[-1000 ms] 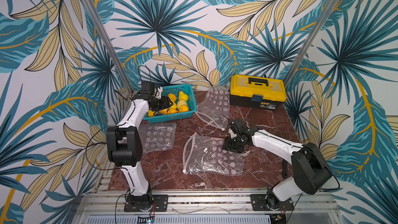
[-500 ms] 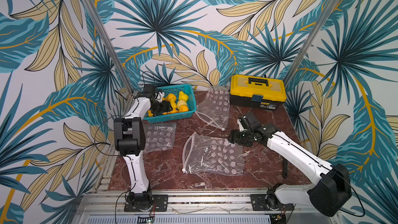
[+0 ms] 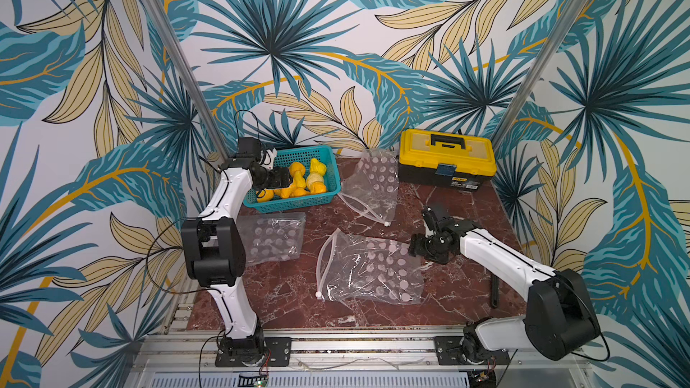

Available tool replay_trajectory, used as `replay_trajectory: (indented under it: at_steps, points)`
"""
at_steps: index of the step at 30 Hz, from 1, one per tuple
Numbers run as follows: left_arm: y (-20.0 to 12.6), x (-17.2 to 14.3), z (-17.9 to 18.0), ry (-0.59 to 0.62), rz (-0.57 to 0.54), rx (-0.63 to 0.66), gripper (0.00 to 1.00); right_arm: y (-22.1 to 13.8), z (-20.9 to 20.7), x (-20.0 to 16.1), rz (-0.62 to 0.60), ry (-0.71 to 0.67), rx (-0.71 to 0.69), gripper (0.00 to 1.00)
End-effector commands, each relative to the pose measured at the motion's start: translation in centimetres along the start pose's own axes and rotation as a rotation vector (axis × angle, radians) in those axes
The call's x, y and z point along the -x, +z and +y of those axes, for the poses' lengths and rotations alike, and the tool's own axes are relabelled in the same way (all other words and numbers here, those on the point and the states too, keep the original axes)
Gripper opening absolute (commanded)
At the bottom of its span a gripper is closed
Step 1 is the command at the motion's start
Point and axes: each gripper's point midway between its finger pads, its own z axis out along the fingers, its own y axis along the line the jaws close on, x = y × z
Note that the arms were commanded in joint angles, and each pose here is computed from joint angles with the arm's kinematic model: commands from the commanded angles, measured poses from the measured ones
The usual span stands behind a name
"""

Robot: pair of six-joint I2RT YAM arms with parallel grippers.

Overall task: Open the zip-top bag and take out the pear
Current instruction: Place the pear in the basket.

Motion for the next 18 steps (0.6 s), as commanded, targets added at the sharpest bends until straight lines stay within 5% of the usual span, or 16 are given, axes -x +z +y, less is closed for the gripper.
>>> replay_trajectory:
  at_steps: [1, 4, 8, 13, 18]
  points:
    - [0.1, -1.0, 1.1, 0.0, 0.032, 0.022, 0.84, 1.6, 0.6, -0.5, 0.043, -0.012, 0.04, 0.75]
    - [0.7, -0.5, -0.8, -0.024, 0.038, -0.093, 0.85, 2.2, 0.8, -0.6, 0.057, -0.008, 0.047, 0.75]
    - [2.9, -0.9, -0.4, -0.044, 0.075, -0.088, 0.85, 2.6, 0.7, -0.6, 0.06, -0.011, 0.04, 0.75]
    - [4.5, -2.5, 1.6, -0.044, 0.141, -0.007, 0.84, 3.2, 0.6, -0.9, 0.079, -0.012, 0.037, 0.71]
    - [3.1, -2.9, 4.6, -0.026, 0.137, 0.158, 0.83, 3.5, 0.8, -0.8, 0.084, -0.013, 0.044, 0.54]
